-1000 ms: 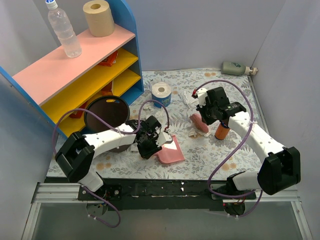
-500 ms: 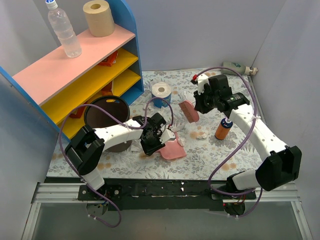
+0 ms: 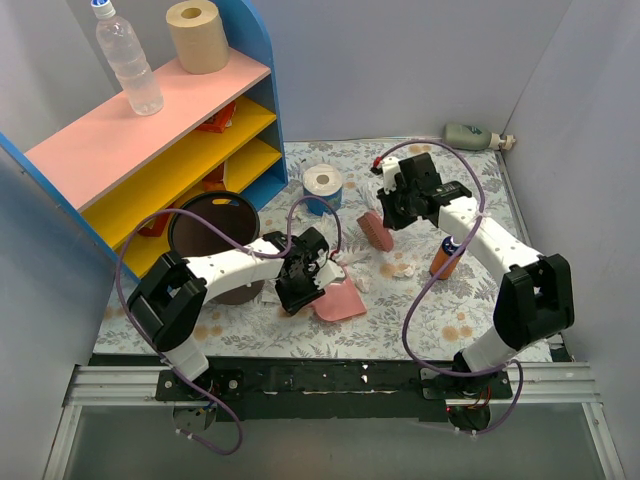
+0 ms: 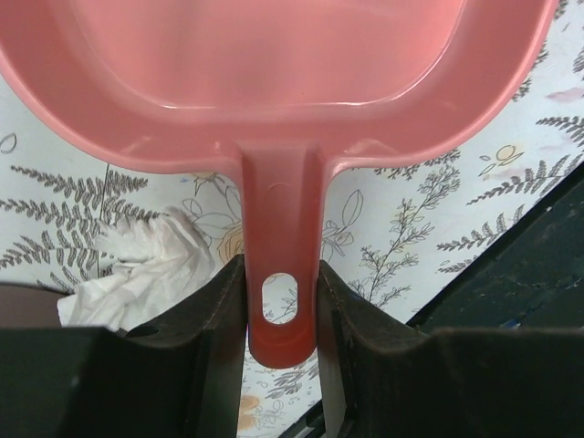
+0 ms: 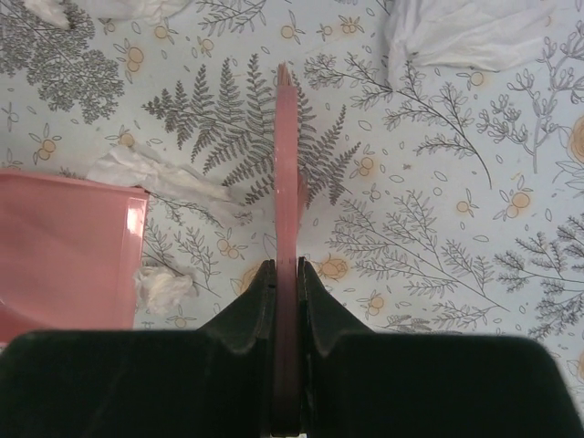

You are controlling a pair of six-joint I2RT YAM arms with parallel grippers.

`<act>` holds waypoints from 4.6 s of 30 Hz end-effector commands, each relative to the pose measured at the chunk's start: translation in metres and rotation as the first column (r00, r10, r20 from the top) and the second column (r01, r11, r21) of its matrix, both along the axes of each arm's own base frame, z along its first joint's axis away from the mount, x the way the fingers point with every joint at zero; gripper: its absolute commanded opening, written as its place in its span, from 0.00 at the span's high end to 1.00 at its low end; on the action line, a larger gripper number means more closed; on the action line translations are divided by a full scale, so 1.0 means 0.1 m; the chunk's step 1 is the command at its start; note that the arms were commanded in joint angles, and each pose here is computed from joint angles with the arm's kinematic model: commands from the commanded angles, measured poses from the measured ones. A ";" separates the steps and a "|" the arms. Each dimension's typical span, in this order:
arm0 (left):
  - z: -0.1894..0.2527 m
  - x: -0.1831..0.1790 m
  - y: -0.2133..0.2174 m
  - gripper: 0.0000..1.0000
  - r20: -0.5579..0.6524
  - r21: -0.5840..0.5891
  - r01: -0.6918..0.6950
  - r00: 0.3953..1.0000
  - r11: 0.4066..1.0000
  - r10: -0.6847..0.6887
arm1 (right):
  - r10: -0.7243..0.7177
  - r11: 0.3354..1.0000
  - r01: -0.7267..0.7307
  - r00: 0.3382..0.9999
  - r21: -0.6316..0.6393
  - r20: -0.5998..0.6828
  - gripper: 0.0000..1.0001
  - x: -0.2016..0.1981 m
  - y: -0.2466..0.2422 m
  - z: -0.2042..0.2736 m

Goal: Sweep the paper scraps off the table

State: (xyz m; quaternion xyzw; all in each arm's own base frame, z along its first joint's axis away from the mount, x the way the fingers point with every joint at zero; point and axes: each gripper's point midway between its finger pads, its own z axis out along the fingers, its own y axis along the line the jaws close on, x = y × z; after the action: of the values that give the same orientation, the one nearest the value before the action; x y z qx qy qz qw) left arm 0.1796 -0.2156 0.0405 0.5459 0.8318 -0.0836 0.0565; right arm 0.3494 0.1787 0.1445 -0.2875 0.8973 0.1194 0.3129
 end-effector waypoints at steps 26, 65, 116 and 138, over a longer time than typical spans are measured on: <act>0.10 0.44 -0.04 1.00 0.064 -0.020 -0.080 0.995 0.997 0.081 | 0.237 0.958 -0.240 0.971 0.159 0.039 0.99 -0.73 0.24 0.55; -0.03 0.30 -0.57 1.00 -0.032 -0.052 0.080 0.996 0.995 -0.081 | 0.151 0.943 -0.051 0.946 0.328 -0.288 0.99 -1.02 0.34 0.29; 1.29 0.48 -0.54 1.00 0.201 -0.345 0.125 0.978 0.930 -0.057 | -0.251 0.965 0.247 0.967 0.082 0.043 0.99 -0.11 -0.89 0.49; 2.41 0.84 0.12 1.00 0.314 -0.420 -0.091 0.919 0.903 0.239 | -0.244 0.960 0.263 0.955 0.099 -0.171 0.99 -0.23 -0.76 -0.12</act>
State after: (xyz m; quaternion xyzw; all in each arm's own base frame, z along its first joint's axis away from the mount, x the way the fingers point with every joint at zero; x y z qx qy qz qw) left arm 0.2651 -0.2266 0.2491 0.4839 0.8129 -0.1595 0.2822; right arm 0.3232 0.0967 0.1430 -0.1499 0.9400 0.1355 0.2748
